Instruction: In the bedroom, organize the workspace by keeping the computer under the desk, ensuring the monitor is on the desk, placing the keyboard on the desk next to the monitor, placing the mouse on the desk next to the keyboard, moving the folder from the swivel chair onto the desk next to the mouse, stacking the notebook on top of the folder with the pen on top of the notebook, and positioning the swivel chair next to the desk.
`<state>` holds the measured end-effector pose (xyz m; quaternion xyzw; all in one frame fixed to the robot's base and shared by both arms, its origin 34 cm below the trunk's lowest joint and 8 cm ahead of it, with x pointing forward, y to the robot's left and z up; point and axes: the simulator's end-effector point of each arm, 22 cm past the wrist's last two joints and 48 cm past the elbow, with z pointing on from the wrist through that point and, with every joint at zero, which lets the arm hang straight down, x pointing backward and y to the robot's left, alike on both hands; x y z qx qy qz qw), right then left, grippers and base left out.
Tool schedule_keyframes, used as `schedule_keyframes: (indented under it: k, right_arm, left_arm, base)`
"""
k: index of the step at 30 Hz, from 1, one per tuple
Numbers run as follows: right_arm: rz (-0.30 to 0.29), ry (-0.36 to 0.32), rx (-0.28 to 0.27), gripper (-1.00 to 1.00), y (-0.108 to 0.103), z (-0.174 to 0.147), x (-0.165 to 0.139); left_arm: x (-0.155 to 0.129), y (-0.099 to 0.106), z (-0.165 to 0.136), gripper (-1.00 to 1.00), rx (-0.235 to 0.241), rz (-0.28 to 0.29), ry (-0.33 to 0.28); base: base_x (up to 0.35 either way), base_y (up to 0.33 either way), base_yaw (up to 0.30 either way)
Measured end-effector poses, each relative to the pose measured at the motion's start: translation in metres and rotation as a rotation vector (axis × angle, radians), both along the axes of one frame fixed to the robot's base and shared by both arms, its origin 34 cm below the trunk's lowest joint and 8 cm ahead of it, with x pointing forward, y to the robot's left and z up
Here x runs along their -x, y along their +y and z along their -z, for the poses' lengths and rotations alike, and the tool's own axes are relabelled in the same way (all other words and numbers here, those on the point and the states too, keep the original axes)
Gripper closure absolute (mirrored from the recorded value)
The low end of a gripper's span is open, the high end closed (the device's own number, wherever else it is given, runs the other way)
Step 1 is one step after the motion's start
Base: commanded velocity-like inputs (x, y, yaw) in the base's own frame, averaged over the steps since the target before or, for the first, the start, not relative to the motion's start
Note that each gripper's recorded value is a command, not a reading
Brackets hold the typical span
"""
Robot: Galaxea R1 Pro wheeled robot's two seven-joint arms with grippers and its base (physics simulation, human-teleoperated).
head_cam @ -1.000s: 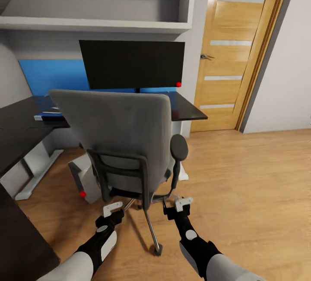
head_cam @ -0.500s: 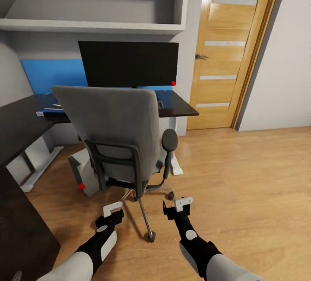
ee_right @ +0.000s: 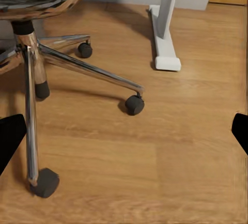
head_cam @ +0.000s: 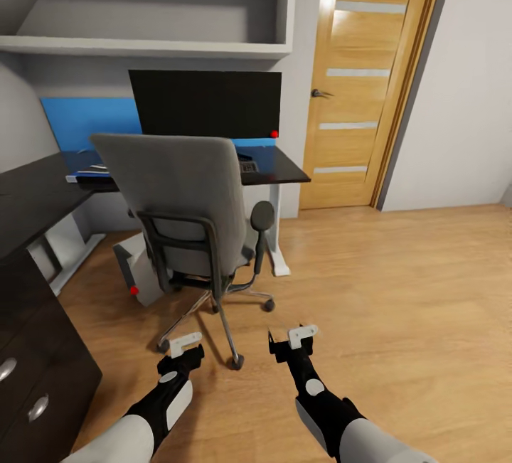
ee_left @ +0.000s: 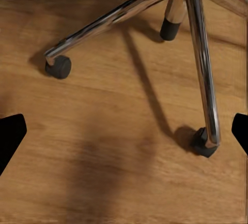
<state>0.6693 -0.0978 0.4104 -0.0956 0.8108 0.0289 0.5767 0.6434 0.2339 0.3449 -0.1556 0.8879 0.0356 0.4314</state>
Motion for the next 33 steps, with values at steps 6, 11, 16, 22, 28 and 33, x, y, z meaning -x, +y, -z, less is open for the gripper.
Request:
schedule_keyframes:
  k: [6,11,16,22,28,33]
  right_arm:
    - [0.001,-0.001,0.0,-1.0,0.0,0.0,0.0]
    - [0.001,-0.002,0.0,-1.0,0.0,-0.005,-0.001]
    - [0.001,-0.002,-0.001,-1.0,0.0,-0.017,-0.004]
    - [0.001,-0.001,0.0,-1.0,0.0,-0.03,-0.008]
    - [0.004,0.001,-0.001,-1.0,-0.001,-0.042,-0.011]
    - [0.008,0.002,-0.004,-1.0,-0.002,-0.053,-0.014]
  left_arm:
    - [0.0,0.001,0.0,-1.0,0.001,-0.002,0.0]
    - [-0.001,0.001,-0.005,-1.0,0.0,-0.002,0.0]
    - [-0.004,0.001,-0.016,-1.0,0.0,-0.003,0.0]
    - [-0.007,-0.002,-0.03,-1.0,0.0,-0.006,0.003]
    - [-0.01,-0.002,-0.042,-1.0,0.001,-0.005,0.004]
    - [-0.012,-0.002,-0.052,-1.0,0.001,-0.006,0.007]
  base:
    - [-0.17,-0.065,0.0]
    - [-0.029,-0.009,0.0]
    - [-0.004,-0.001,0.0]
    - [-0.005,0.0,0.0]
    - [-0.209,0.0,0.0]
    - [-0.313,0.0,0.0]
